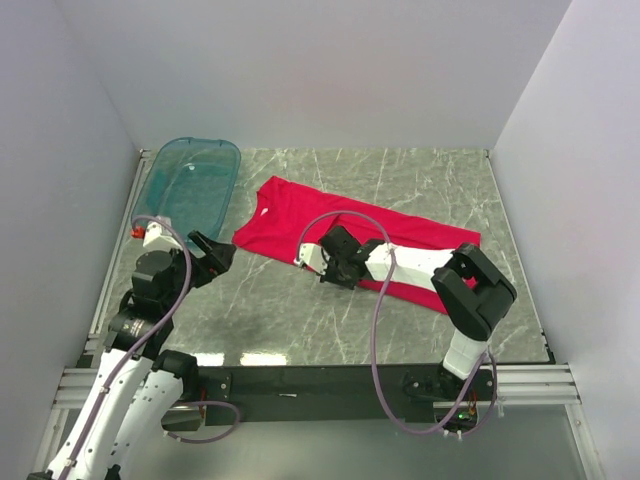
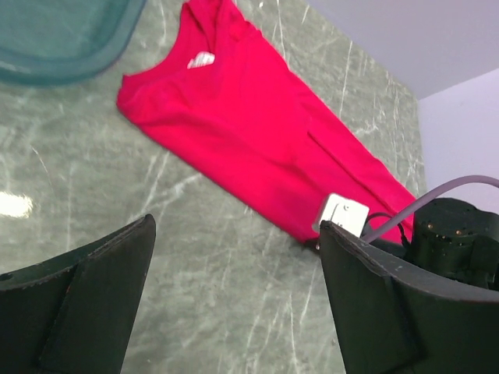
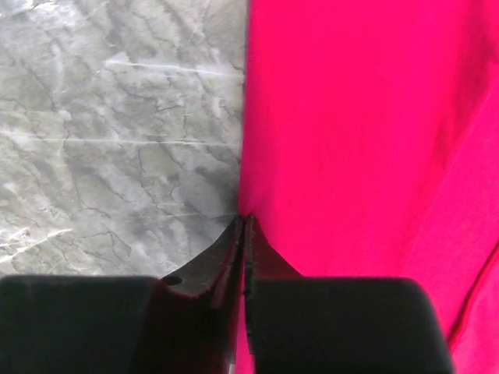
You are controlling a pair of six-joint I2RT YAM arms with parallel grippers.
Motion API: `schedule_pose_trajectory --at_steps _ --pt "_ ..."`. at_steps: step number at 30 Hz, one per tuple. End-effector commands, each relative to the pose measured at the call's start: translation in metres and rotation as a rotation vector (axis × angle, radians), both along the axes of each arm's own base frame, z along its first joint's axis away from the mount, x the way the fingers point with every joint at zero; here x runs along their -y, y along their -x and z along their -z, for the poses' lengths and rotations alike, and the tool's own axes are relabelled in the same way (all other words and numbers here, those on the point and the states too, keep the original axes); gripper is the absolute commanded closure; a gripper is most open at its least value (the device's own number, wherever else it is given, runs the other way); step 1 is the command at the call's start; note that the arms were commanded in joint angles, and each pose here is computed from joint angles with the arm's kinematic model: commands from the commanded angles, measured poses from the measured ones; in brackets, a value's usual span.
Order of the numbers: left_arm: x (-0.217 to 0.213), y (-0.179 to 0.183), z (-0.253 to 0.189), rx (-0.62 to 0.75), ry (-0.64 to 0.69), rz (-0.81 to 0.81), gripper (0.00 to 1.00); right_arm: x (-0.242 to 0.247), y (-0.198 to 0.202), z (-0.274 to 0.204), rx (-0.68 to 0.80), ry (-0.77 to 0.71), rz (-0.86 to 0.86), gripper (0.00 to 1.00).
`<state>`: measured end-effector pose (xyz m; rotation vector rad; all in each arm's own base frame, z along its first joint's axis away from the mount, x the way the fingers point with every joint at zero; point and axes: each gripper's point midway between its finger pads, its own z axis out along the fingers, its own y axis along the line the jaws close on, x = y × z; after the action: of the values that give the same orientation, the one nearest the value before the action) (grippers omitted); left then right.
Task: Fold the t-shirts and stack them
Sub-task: Fold the tshirt
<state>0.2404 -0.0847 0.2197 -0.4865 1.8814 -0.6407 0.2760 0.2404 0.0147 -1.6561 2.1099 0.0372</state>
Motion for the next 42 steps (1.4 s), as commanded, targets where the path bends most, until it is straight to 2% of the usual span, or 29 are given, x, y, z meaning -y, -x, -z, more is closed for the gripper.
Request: schedule_pose_trajectory --at_steps 1,8,9,16,17,18,19,22,23,25,27,32,34,37,42 --pt "0.009 0.002 0.002 -0.01 0.076 0.019 0.09 0.0 0.003 0.004 -0.029 0.018 0.009 1.0" --pt "0.023 0.005 0.021 -0.052 0.174 0.054 0.1 -0.031 0.061 -0.014 -0.149 -0.088 -0.191 1.0" --pt "0.023 0.004 0.026 -0.06 0.184 0.053 0.1 -0.043 0.079 -0.017 -0.19 -0.115 -0.245 1.0" --pt "0.026 0.004 0.042 -0.104 0.208 0.048 0.11 -0.102 0.134 -0.031 -0.348 -0.209 -0.419 1.0" --pt "0.025 0.005 0.041 -0.102 0.202 0.048 0.11 -0.107 0.137 -0.031 -0.364 -0.21 -0.418 0.95" --pt "0.024 0.005 0.041 -0.102 0.198 0.04 0.11 -0.118 0.134 -0.04 -0.368 -0.231 -0.415 0.87" --pt "0.022 0.005 0.043 -0.11 0.192 0.034 0.11 -0.122 0.135 -0.036 -0.399 -0.229 -0.406 0.71" --pt "0.018 0.006 0.041 -0.108 0.172 0.02 0.1 -0.13 0.101 -0.066 -0.374 -0.313 -0.324 0.54" --pt "0.017 0.007 0.044 -0.117 0.165 0.014 0.1 -0.118 0.07 -0.077 -0.378 -0.37 -0.23 0.51" --pt "0.017 0.007 0.049 -0.122 0.16 0.014 0.1 -0.11 0.03 -0.101 -0.349 -0.449 -0.146 0.45" --pt "0.019 0.005 0.057 -0.133 0.165 0.017 0.1 -0.089 -0.023 -0.119 -0.3 -0.509 -0.009 0.43" --pt "0.024 -0.002 0.064 -0.16 0.176 0.032 0.12 -0.074 -0.106 -0.112 -0.337 -0.589 0.333 0.42" --pt "0.025 -0.004 0.06 -0.153 0.173 0.037 0.12 -0.07 -0.123 -0.082 -0.416 -0.562 0.481 0.41" --pt "0.026 -0.006 0.06 -0.155 0.173 0.041 0.12 -0.076 -0.144 -0.069 -0.455 -0.591 0.594 0.4" --pt "0.027 -0.005 0.068 -0.174 0.172 0.042 0.12 -0.09 -0.161 -0.064 -0.484 -0.638 0.614 0.39"
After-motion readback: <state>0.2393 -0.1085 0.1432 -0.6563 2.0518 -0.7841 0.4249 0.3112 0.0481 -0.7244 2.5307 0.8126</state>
